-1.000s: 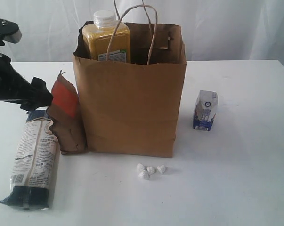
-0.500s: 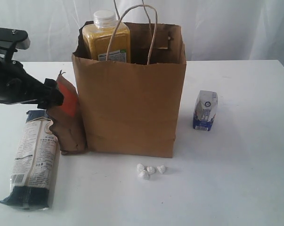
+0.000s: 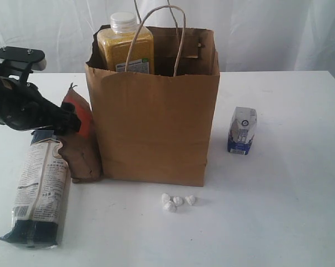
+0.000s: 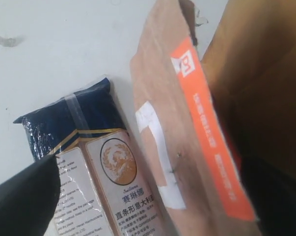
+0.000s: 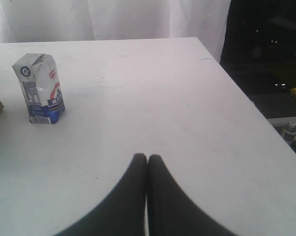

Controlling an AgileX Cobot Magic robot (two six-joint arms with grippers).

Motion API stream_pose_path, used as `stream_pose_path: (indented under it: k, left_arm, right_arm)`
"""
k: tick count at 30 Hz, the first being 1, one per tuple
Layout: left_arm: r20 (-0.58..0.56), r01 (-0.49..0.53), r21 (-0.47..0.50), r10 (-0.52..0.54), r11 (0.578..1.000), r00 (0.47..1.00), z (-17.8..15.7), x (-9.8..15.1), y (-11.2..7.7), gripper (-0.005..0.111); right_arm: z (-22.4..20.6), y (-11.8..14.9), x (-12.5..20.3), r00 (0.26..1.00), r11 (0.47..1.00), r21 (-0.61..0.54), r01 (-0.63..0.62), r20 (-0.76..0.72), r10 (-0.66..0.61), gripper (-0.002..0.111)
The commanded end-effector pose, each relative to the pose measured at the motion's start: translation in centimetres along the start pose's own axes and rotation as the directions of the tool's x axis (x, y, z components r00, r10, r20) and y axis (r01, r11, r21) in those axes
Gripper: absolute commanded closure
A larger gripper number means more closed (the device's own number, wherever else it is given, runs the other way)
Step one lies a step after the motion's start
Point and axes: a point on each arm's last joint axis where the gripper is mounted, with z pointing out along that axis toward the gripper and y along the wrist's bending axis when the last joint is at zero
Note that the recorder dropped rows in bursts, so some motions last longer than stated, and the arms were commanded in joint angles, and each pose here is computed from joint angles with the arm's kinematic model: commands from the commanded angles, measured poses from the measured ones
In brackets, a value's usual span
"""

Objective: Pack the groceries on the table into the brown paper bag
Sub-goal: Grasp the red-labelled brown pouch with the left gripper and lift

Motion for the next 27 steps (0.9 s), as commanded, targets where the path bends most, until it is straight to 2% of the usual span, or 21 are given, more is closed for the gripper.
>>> stream_pose_path:
  k: [1, 4, 6, 16, 20, 22, 25, 27]
  left_arm:
    - [-0.015, 0.009, 0.002, -0.009, 1.0, 1.0, 0.57, 0.31, 0.02, 0.011]
    - [-0.021, 0.009, 0.001, -0.009, 1.0, 1.0, 0.92, 0.41, 0.04, 0.015]
    - [-0.025, 0.01, 0.001, -0.01, 1.0, 1.0, 1.11, 0.47, 0.06, 0.023]
    - [-0.027, 0.01, 0.001, -0.01, 1.0, 1.0, 1.25, 0.5, 0.07, 0.085]
    - [-0.035, 0.01, 0.002, -0.01, 1.0, 0.999, 1.25, 0.57, 0.06, 0.105]
    - [-0.043, -0.029, 0.003, 0.03, 1.0, 0.999, 1.24, 0.64, 0.06, 0.107]
    - [-0.045, -0.144, 0.001, 0.144, 0.99, 0.989, 1.16, 0.65, 0.12, 0.107]
    - [-0.052, -0.175, 0.006, 0.175, 0.985, 0.983, 0.63, 0.66, 0.07, 0.107]
  right_arm:
    - [0.03, 0.01, 0.06, 1.0, 1.0, -0.003, 0.0, 0.007, 0.0, 0.108]
    - [0.03, 0.01, 0.06, 1.0, 1.0, -0.003, 0.0, 0.007, 0.0, 0.108]
    - [0.03, 0.01, 0.06, 1.0, 1.0, -0.003, 0.0, 0.007, 0.0, 0.108]
    - [0.03, 0.01, 0.06, 1.0, 1.0, -0.003, 0.0, 0.007, 0.0, 0.108]
    - [0.03, 0.01, 0.06, 1.0, 1.0, -0.003, 0.0, 0.007, 0.0, 0.108]
    - [0.03, 0.01, 0.06, 1.0, 1.0, -0.003, 0.0, 0.007, 0.0, 0.108]
    - [0.03, 0.01, 0.06, 1.0, 1.0, -0.003, 0.0, 0.007, 0.0, 0.108]
    - [0.03, 0.01, 0.06, 1.0, 1.0, -0.003, 0.0, 0.007, 0.0, 0.108]
